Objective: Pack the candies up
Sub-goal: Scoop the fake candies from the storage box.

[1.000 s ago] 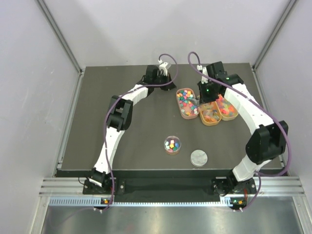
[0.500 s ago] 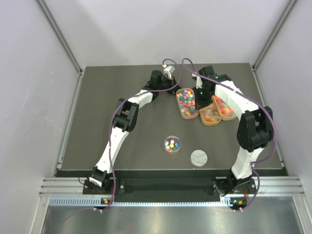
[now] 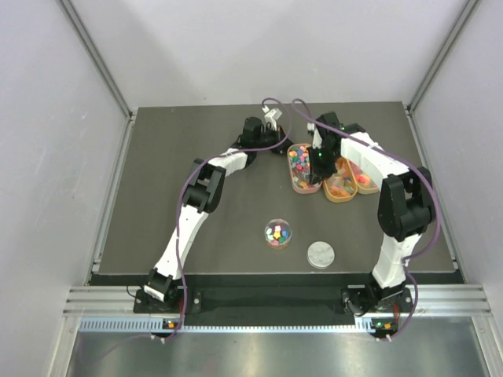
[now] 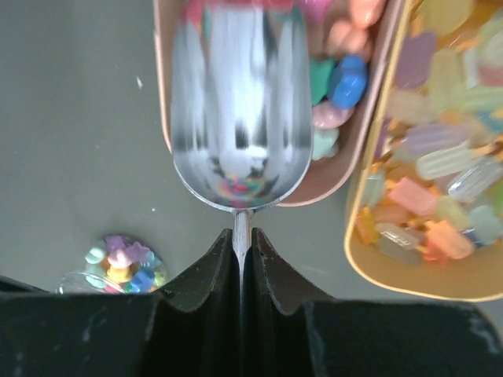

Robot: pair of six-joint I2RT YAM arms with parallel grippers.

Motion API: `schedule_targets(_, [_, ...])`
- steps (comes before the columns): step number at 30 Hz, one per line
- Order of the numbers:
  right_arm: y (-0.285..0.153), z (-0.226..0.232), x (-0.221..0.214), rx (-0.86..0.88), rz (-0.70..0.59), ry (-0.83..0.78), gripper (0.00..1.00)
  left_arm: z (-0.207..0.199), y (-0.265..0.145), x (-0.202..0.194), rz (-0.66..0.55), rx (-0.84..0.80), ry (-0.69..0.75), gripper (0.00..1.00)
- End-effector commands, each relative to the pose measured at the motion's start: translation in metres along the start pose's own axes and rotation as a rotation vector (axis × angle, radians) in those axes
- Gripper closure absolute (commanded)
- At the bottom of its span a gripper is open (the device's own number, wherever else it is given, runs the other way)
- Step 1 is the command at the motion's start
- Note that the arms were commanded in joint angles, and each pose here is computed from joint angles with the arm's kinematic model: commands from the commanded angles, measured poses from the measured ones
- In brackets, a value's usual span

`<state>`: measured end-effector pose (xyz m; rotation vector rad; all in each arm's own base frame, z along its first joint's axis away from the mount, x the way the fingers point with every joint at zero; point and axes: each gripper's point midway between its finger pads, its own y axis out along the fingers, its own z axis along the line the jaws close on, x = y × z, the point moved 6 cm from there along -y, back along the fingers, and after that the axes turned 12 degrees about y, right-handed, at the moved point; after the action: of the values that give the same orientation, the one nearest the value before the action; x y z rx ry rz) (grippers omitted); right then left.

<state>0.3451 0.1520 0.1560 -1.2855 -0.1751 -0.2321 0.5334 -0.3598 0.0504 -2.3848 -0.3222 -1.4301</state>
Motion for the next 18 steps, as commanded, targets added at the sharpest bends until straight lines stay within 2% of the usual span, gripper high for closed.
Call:
schedule_targets(1, [0.034, 0.002, -0.027, -0.005, 0.089, 0.065, 1.00, -0.049, 0.004, 0.006, 0.033, -0.180, -0.006, 1.00])
schedule_targets(7, [0.041, 0.008, -0.027, 0.017, 0.104, 0.094, 1.00, -0.052, 0.002, 0.004, 0.041, -0.204, -0.022, 1.00])
schedule_targets(18, [0.028, 0.036, 0.025, 0.091, -0.026, 0.082, 1.00, -0.056, -0.003, 0.002, 0.052, -0.215, -0.019, 1.00])
